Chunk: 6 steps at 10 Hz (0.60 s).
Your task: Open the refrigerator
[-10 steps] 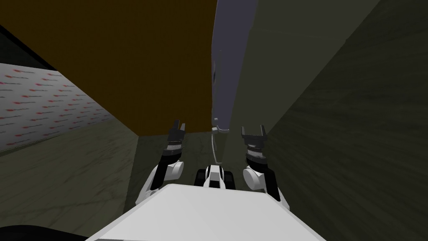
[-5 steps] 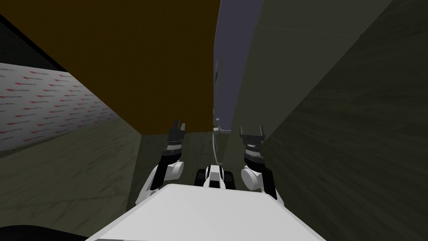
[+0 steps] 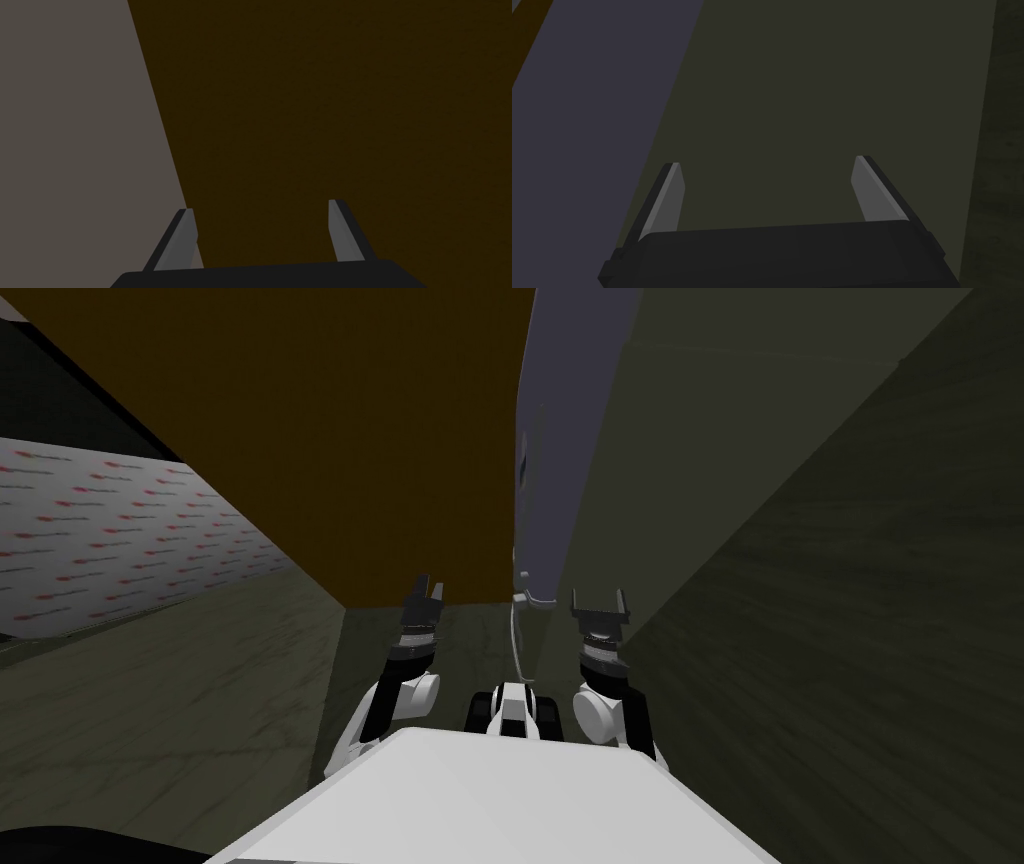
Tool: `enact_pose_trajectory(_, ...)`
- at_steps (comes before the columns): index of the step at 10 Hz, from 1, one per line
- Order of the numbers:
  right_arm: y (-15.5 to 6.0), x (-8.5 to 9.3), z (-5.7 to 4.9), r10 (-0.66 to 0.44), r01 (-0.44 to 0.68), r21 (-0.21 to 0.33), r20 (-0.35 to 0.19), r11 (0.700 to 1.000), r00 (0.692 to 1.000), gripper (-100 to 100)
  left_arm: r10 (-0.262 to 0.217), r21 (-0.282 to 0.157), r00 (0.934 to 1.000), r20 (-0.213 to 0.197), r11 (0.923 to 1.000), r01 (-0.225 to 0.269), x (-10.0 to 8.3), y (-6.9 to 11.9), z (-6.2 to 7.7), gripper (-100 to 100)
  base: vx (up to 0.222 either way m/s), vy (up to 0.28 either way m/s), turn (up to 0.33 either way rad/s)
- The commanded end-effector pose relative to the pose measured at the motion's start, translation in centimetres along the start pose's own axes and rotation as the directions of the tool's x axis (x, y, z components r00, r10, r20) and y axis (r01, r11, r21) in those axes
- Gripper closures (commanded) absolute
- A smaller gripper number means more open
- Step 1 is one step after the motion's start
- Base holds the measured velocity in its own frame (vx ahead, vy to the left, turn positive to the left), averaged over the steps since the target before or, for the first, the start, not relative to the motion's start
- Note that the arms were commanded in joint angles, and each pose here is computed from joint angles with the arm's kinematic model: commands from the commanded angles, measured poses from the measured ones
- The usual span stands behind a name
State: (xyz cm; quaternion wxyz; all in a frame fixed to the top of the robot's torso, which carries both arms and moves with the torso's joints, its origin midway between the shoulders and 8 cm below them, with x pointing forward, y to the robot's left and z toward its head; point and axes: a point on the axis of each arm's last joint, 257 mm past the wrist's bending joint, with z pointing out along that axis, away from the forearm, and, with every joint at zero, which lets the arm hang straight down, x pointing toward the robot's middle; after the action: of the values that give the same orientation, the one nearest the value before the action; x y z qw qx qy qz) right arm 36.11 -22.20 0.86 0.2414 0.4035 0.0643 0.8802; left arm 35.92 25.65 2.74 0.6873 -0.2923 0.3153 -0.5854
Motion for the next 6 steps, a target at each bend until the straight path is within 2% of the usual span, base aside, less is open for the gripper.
enact_pose_trajectory(1, -0.4, -0.1, -0.1, 0.115, -0.115, -0.007, 0.011, 0.993, 0.993, -100, 0.000, 0.000, 1.0000, 0.000, 1.0000, 0.000, 0.0, 0.0, 0.0, 0, 0.009, 0.008, 0.035)
enact_pose_trajectory(2, -0.9, -0.3, -0.2, 0.196, -0.196, -0.013, 0.022, 0.981, 0.980, -100, 0.000, 0.000, 1.0000, 0.000, 1.0000, 0.000, 0.0, 0.0, 0.0, 0, 0.010, 0.009, 0.066)
enact_pose_trajectory(3, -0.9, -0.3, -0.2, 0.209, -0.209, -0.014, 0.022, 0.978, 0.978, -100, 0.000, 0.000, 1.0000, 0.000, 1.0000, 0.000, 0.0, 0.0, 0.0, 0, 0.009, 0.008, 0.030)
enact_pose_trajectory(4, -1.3, -0.5, -0.3, 0.288, -0.287, -0.022, 0.034, 0.958, 0.957, -100, 0.000, 0.000, 1.0000, 0.000, 1.0000, 0.000, 0.0, 0.0, 0.0, 0, 0.010, 0.009, 0.069)
enact_pose_trajectory(5, -1.3, -0.5, -0.3, 0.302, -0.301, -0.022, 0.034, 0.953, 0.953, -100, 0.000, 0.000, 1.0000, 0.000, 1.0000, 0.000, 0.0, 0.0, 0.0, 0, 0.010, 0.007, 0.031)
enact_pose_trajectory(6, -1.9, -0.8, -0.4, 0.378, -0.376, -0.032, 0.046, 0.926, 0.925, -100, 0.000, 0.000, 1.0000, 0.000, 1.0000, 0.000, 0.0, 0.0, 0.0, 0, 0.012, 0.009, 0.057)
